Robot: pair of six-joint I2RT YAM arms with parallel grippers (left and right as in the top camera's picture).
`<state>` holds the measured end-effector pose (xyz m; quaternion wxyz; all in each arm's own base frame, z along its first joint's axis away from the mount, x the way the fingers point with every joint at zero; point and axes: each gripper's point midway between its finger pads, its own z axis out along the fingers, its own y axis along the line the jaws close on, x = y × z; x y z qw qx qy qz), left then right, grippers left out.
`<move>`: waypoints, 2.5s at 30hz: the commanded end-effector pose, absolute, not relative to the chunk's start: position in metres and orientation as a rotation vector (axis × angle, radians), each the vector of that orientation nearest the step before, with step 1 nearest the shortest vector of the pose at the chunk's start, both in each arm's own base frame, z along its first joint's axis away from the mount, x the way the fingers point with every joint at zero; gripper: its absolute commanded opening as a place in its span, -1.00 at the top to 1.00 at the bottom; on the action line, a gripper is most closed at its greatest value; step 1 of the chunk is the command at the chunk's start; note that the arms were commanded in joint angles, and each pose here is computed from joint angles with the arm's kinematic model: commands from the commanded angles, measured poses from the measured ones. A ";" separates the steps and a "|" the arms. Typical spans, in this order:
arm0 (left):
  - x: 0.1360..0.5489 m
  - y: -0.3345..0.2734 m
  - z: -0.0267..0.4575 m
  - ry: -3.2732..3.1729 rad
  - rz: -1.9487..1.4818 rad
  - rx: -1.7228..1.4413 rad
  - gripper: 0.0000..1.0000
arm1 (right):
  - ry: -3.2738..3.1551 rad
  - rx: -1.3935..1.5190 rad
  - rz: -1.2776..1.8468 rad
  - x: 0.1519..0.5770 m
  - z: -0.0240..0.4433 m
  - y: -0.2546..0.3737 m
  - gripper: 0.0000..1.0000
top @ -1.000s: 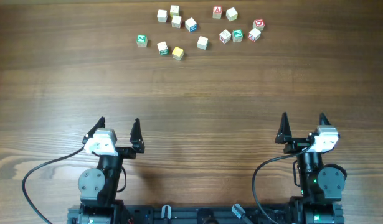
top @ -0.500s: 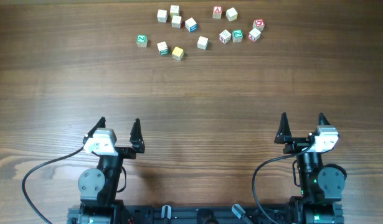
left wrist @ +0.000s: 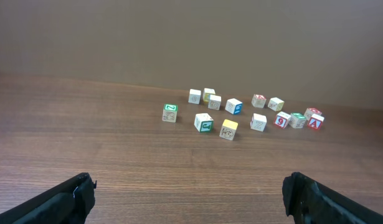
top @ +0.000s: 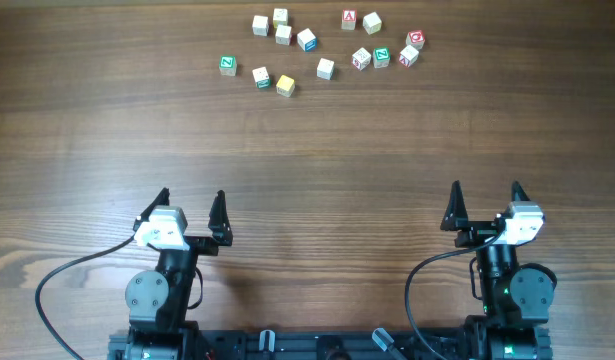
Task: Form a circle
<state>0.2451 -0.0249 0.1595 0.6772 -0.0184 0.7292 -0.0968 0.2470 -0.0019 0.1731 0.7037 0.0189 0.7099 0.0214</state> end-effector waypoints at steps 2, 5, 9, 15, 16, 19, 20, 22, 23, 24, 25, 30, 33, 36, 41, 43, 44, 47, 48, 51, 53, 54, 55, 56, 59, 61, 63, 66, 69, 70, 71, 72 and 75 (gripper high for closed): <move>0.244 -0.030 0.157 1.649 -0.253 -0.030 -1.00 | 1.579 0.041 0.071 0.247 0.173 0.000 -0.99; 0.244 -0.030 0.157 1.649 -0.253 -0.030 -1.00 | 1.579 0.041 0.071 0.247 0.173 0.000 -0.99; 0.244 -0.030 0.157 1.649 -0.253 -0.030 -1.00 | 1.579 0.042 0.072 0.247 0.173 0.000 -0.99; 0.244 -0.030 0.157 1.649 -0.253 -0.030 -1.00 | 1.579 0.041 0.071 0.247 0.173 0.000 -1.00; 0.244 -0.030 0.157 1.649 -0.253 -0.030 -1.00 | 1.579 0.041 0.071 0.247 0.173 0.000 -0.99; 0.244 -0.030 0.157 1.649 -0.253 -0.030 -1.00 | 1.579 0.041 0.071 0.247 0.173 0.000 -0.98; 0.244 -0.030 0.157 1.649 -0.253 -0.030 -1.00 | 1.579 0.041 0.071 0.247 0.173 0.000 -0.99; 0.244 -0.030 0.157 1.649 -0.253 -0.030 -1.00 | 1.579 0.042 0.071 0.247 0.173 0.000 -0.99; 0.244 -0.030 0.157 1.649 -0.253 -0.030 -1.00 | 1.579 0.041 0.071 0.247 0.173 0.000 -0.99; 0.244 -0.030 0.157 1.649 -0.253 -0.030 -1.00 | 1.579 0.041 0.071 0.247 0.173 0.000 -0.99; 0.244 -0.030 0.157 1.649 -0.253 -0.030 -1.00 | 1.579 0.041 0.071 0.247 0.173 0.000 -1.00; 0.244 -0.030 0.157 1.649 -0.253 -0.030 -1.00 | 1.579 0.041 0.071 0.247 0.173 0.000 -0.99; 0.244 -0.030 0.157 1.649 -0.253 -0.030 -1.00 | 1.579 0.041 0.071 0.247 0.173 0.000 -0.99; 0.244 -0.030 0.157 1.649 -0.253 -0.030 -1.00 | 1.579 0.041 0.071 0.247 0.173 0.000 -1.00; 0.244 -0.030 0.157 1.649 -0.253 -0.030 -1.00 | 1.579 0.041 0.071 0.247 0.173 0.000 -0.99; 0.244 -0.030 0.157 1.649 -0.253 -0.030 -1.00 | 1.579 0.042 0.071 0.247 0.173 0.000 -1.00; 0.244 -0.030 0.157 1.649 -0.253 -0.030 -1.00 | 1.579 0.041 0.071 0.247 0.173 0.000 -0.99; 0.244 -0.030 0.157 1.649 -0.253 -0.030 -1.00 | 1.579 0.041 0.071 0.247 0.173 0.000 -0.99; 0.244 -0.030 0.157 1.649 -0.253 -0.030 -1.00 | 1.579 0.041 0.071 0.247 0.173 0.000 -0.99; 0.244 -0.030 0.158 1.648 -0.251 -0.029 -1.00 | 1.579 0.041 0.071 0.247 0.173 0.000 -1.00; 0.245 -0.027 0.160 1.637 -0.236 -0.044 -1.00 | 1.579 0.041 0.071 0.247 0.173 0.000 -1.00; 0.245 -0.027 0.160 1.637 -0.238 -0.043 -1.00 | 1.579 0.041 0.071 0.247 0.173 0.000 -1.00; 0.245 -0.027 0.159 1.639 -0.238 -0.043 -1.00 | 1.579 0.041 0.071 0.247 0.173 0.000 -0.99; 0.245 -0.027 0.157 1.648 -0.236 -0.044 -1.00 | 1.579 0.041 0.071 0.247 0.173 0.000 -1.00; 0.245 -0.025 0.158 1.643 -0.230 -0.052 -1.00 | 1.579 0.042 0.072 0.247 0.173 0.000 -0.99; 0.245 -0.029 0.163 1.626 -0.250 -0.036 -1.00 | 1.579 0.041 0.071 0.247 0.173 0.000 -0.99; 0.245 -0.029 0.167 1.610 -0.252 -0.035 -1.00 | 1.579 0.041 0.071 0.247 0.173 0.000 -0.99; 0.241 -0.040 0.185 1.569 -0.305 0.021 -1.00 | 1.579 0.041 0.071 0.247 0.173 0.000 -1.00; 0.236 -0.041 0.207 1.539 -0.308 0.028 -1.00 | 1.579 0.041 0.071 0.247 0.173 0.000 -0.99; 0.234 -0.041 0.212 1.544 -0.308 0.027 -1.00 | 1.579 0.041 0.071 0.247 0.173 0.000 -0.99; 0.231 -0.040 0.219 1.558 -0.308 0.026 -1.00 | 1.579 0.041 0.071 0.247 0.173 0.000 -0.99; 0.229 -0.040 0.224 1.577 -0.308 0.024 -1.00 | 1.579 0.041 0.071 0.247 0.173 0.000 -0.99; 0.228 -0.040 0.247 1.607 -0.308 0.022 -1.00 | 1.579 0.041 0.071 0.247 0.173 0.000 -0.99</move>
